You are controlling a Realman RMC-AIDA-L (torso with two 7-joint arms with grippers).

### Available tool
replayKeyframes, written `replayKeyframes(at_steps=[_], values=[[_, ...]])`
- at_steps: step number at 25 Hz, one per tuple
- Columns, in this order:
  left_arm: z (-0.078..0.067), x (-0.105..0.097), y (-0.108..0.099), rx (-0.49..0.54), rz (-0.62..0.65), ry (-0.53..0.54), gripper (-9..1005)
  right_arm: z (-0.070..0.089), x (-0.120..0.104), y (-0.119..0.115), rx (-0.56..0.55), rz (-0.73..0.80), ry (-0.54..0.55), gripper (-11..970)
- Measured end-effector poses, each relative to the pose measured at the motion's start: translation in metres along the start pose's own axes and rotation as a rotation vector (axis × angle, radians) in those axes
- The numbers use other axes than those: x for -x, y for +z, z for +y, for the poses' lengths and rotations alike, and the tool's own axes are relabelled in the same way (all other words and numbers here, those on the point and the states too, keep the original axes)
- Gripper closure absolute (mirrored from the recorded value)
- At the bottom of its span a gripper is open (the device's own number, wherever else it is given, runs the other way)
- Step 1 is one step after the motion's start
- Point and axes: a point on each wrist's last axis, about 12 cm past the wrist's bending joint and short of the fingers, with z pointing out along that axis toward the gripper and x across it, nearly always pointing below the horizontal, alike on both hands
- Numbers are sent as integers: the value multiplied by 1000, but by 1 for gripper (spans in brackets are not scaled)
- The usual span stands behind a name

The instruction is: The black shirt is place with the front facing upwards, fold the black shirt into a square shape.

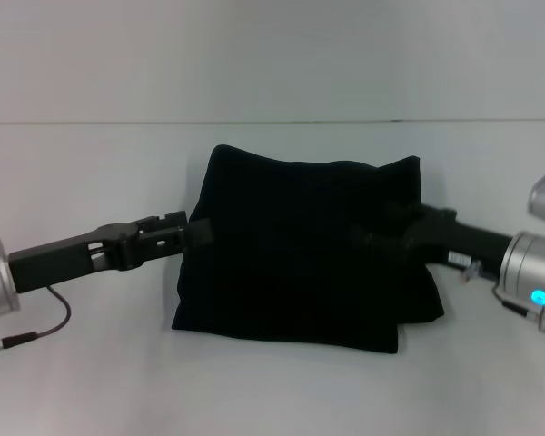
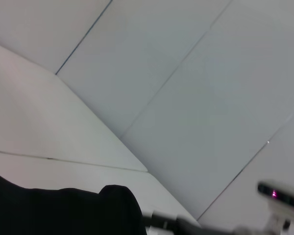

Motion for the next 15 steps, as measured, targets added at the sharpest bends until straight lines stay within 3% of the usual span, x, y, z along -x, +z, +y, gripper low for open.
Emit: replayKeyframes(at_steps=[7,15], values=[[3,7,11,19,-9,-54,67,-6,-25,-1,-108,89,14,120],[21,28,23,154,-70,-143,71,-8,-29,-4,-132,102,17,120]])
